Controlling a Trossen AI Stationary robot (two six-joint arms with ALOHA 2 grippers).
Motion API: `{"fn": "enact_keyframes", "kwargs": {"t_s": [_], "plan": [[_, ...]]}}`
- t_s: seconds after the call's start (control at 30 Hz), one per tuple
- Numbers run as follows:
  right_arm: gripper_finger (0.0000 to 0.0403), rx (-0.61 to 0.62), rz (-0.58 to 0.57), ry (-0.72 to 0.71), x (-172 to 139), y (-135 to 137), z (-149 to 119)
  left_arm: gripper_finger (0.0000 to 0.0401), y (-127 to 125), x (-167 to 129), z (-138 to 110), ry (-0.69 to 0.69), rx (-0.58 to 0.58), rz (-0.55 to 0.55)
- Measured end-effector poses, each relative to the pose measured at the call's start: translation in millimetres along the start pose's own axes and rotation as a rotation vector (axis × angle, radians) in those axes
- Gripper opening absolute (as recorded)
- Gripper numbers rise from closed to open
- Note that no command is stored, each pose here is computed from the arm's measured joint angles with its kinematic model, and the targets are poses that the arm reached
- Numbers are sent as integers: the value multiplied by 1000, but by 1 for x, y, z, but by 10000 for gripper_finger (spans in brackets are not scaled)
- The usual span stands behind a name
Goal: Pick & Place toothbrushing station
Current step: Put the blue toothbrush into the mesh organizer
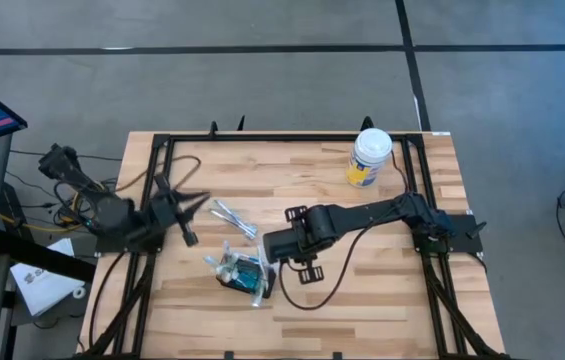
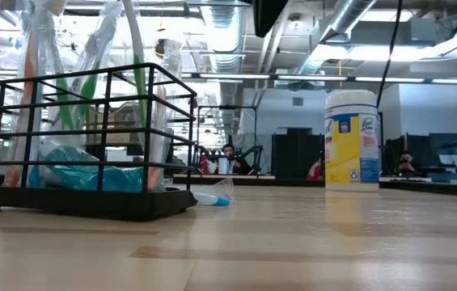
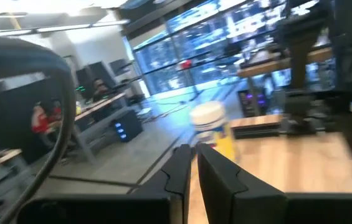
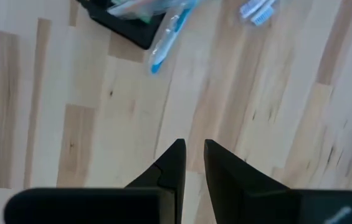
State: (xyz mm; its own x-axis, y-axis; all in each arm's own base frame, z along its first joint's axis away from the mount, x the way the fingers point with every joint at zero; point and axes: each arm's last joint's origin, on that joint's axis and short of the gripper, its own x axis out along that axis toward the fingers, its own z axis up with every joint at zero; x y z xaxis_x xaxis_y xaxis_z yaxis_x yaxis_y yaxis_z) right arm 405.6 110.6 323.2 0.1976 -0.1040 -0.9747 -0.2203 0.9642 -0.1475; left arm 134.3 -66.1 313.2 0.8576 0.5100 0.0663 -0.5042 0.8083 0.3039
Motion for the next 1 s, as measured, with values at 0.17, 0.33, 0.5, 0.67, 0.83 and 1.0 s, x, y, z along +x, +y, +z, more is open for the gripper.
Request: {"fn": "enact_keyframes", "kwargs": {"t_s": [0.17,0.33,0.5,0.67,0.83,1.0], "plan": [[49,34,-5,-24,-10,-14,-4,4,19,8,-10,24,4,-13],[49,94,-11,-74,-31,-31,-14,6,29,24,-32,149,21,-22],[49,152,-14,-111,-47,-41,-22,6,39,45,-56,307,43,-66],[49,151,-13,-124,-52,-40,-25,3,47,70,-84,487,15,-184],[49,136,-10,-122,-51,-34,-24,6,53,93,-115,684,3,-207],[49,117,-8,-103,-47,-27,-24,7,50,110,-144,833,-7,-294]]}}
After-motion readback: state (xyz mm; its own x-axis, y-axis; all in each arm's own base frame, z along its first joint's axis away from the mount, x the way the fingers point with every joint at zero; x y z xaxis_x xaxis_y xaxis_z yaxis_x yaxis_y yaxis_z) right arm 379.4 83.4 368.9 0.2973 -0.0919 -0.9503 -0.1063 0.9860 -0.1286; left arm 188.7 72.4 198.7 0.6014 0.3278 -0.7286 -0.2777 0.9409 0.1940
